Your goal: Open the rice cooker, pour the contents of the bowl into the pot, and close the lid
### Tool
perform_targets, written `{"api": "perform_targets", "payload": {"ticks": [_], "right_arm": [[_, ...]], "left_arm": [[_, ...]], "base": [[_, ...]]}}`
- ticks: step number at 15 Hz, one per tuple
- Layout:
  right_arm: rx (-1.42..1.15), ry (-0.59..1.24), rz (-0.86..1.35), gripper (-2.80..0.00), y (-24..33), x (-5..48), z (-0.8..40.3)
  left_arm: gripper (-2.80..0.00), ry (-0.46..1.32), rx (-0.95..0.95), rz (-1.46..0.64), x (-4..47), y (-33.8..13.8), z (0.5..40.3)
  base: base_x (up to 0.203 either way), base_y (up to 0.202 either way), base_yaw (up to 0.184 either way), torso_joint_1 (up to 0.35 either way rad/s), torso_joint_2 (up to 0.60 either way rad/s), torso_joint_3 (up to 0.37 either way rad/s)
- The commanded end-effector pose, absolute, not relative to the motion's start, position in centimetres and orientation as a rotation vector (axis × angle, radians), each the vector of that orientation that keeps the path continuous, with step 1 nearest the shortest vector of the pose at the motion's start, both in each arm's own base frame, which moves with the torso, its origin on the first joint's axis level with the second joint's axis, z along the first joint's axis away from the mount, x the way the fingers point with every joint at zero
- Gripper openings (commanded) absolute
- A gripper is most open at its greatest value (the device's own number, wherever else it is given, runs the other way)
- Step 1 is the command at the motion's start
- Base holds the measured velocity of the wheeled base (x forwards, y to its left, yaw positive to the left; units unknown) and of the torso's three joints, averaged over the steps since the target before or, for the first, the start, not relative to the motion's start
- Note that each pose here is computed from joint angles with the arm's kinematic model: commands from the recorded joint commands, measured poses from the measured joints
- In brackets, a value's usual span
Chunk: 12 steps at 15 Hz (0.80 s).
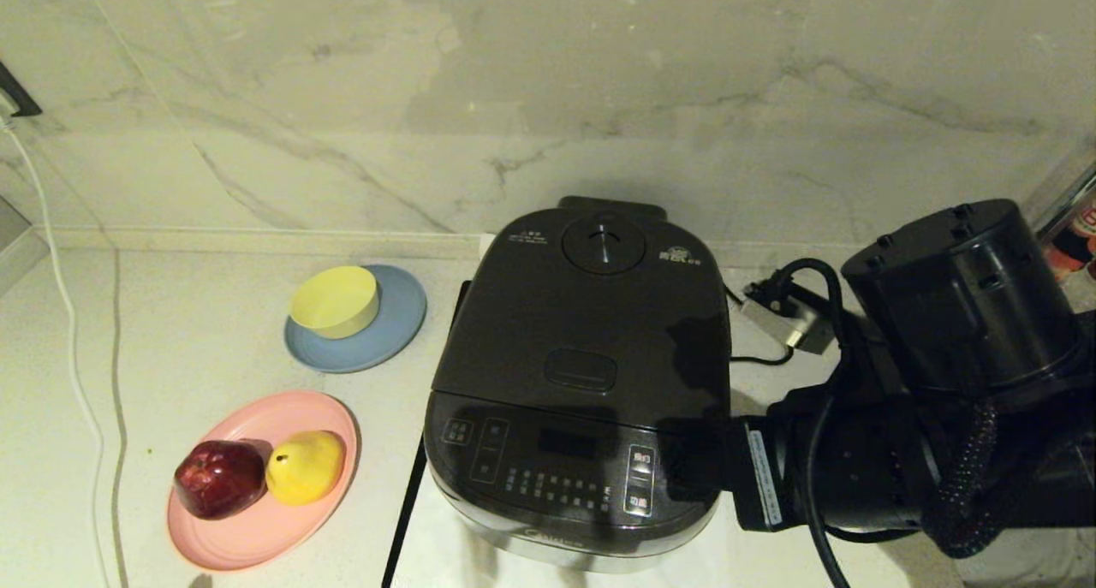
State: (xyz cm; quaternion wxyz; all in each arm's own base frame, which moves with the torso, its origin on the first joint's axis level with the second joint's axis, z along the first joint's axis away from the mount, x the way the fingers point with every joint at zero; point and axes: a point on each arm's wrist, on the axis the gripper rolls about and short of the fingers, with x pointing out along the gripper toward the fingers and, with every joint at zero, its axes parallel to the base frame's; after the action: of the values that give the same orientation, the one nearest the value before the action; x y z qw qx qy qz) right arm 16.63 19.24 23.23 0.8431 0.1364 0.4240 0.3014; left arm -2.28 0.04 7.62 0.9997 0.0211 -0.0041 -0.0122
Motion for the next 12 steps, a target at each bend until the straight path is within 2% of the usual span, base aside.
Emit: {"api": "perform_targets", "payload": {"ticks": [1, 7, 12], "right_arm": [[0.32, 0.845, 0.662, -2.8, 18.2, 15.7, 24.8], [0.389, 0.653, 0.65, -2.8, 14.2, 13.0, 29.1], [0.43, 0.401, 0.246, -2.8, 6.5, 9.8, 34.2]], "left_arm": [[-2.8, -0.001, 0.041, -0.025, -2.2, 0.0, 7.4], [-2.8, -0.001, 0.043, -0.025, -2.2, 0.0, 7.4], [-2.8, -0.001, 0.043, -0.025, -2.2, 0.0, 7.4]], "base": [[0.0, 0.0, 0.0, 0.0, 0.0, 0.0], [0.0, 0.0, 0.0, 0.0, 0.0, 0.0], [0.0, 0.0, 0.0, 0.0, 0.0, 0.0]]}}
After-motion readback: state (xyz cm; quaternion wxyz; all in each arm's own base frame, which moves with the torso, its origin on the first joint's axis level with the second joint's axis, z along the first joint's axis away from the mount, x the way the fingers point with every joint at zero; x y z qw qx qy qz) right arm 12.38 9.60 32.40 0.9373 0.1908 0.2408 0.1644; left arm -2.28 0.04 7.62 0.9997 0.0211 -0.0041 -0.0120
